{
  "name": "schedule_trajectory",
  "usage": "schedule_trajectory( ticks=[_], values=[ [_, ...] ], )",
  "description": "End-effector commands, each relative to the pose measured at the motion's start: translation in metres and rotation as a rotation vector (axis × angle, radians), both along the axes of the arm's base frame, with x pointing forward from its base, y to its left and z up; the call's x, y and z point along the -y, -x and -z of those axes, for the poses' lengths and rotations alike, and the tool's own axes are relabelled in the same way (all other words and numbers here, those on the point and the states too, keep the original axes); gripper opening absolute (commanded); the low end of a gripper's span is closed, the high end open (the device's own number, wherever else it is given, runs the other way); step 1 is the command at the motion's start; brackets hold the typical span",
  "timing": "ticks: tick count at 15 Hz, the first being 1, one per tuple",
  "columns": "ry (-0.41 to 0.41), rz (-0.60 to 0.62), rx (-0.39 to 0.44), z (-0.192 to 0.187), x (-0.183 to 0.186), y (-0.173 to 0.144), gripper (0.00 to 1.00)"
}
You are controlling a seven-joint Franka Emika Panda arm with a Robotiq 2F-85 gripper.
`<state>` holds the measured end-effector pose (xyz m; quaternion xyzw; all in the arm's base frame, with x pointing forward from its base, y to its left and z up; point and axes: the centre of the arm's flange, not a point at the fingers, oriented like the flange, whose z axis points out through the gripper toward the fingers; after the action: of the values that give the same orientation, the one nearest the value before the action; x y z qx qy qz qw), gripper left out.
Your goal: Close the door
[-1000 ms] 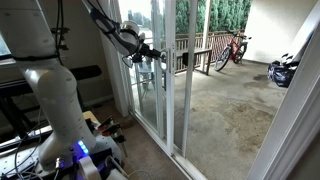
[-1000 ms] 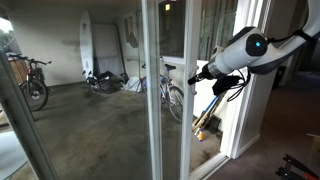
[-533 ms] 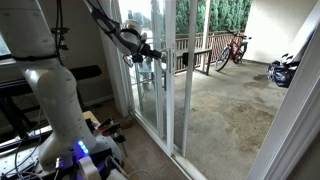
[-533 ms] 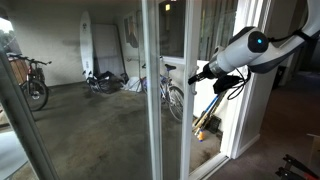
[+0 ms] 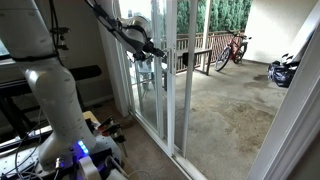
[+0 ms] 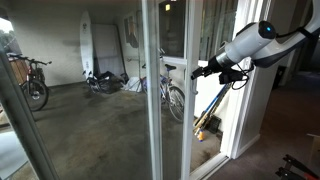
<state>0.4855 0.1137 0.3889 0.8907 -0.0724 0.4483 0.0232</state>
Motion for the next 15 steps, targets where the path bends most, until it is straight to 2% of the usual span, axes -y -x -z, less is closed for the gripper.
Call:
schedule_trajectory(
  ticks=[1,5,15],
  values=[
    [0.0,0.09,0.02,-0.006,0.055,0.008,1.0],
    [0.003,0.084,0.016,-0.003,0.051,0.006,1.0],
    [0.048,0.037,-0.025,0.017,0.009,-0.018,1.0]
  ],
)
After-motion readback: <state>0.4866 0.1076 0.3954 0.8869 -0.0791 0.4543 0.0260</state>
